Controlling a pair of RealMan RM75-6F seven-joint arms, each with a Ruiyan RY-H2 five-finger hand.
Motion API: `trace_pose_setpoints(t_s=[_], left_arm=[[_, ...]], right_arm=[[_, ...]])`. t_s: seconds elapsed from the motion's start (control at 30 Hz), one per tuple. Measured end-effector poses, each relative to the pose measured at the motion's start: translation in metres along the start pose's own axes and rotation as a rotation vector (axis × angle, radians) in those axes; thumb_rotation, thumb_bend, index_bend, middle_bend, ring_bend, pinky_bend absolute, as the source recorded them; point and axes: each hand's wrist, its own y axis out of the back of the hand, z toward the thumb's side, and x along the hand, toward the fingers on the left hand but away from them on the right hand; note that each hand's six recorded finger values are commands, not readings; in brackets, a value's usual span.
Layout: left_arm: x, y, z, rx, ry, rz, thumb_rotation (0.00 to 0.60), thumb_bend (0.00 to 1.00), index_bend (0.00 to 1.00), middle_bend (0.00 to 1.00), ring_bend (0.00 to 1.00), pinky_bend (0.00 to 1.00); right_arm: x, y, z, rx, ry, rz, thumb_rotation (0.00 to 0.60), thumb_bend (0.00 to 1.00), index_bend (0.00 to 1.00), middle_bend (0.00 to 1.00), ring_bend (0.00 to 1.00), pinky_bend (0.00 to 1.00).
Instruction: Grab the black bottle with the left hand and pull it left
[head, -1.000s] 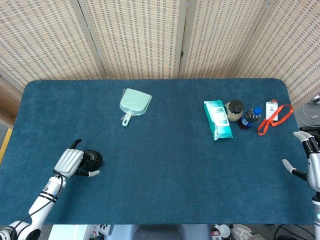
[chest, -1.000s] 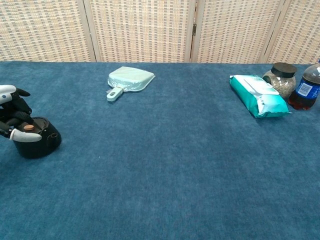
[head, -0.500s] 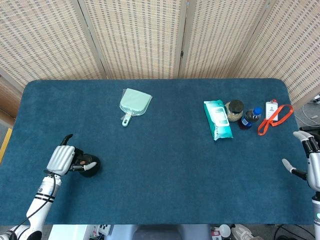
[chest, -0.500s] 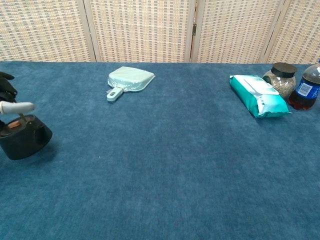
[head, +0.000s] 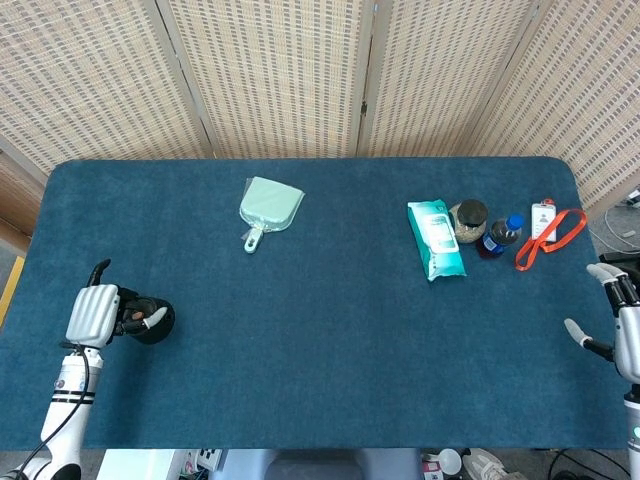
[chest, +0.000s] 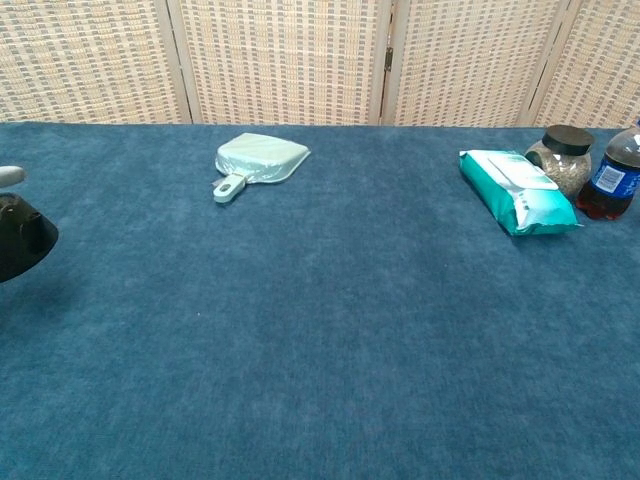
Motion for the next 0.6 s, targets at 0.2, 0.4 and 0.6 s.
trace_pose_setpoints(t_s=[0.2,0.4,0.6], left_arm=[[-0.0006,0.0014,0.0007,0.016,-0.01,0.013,0.495,0.22,1.0,1.0,0.92,0.09],[-0.0016,0.0032,0.0016,0.045,-0.028,0.015,0.505,0.23,1.0,1.0,0.92,0.14],[-0.0027,0.0052,0.0031,0.07,-0.047,0.011,0.529,0.24,1.0,1.0,0.92,0.22]], right_arm=[[0.0,0.0,-0.0012,0.0,-0.004,0.0,0.6,0.15,0.25,0.26,0.19,0.09],[0.0007,-0.0004,-0.0026,0.0,-0.008,0.002,0.6,0.15,0.25,0.26,0.18,0.09],[0.0013,-0.0022,-0.0034,-0.003,-0.01,0.015,0.6,0.15,0.25,0.26,0.18,0.09]])
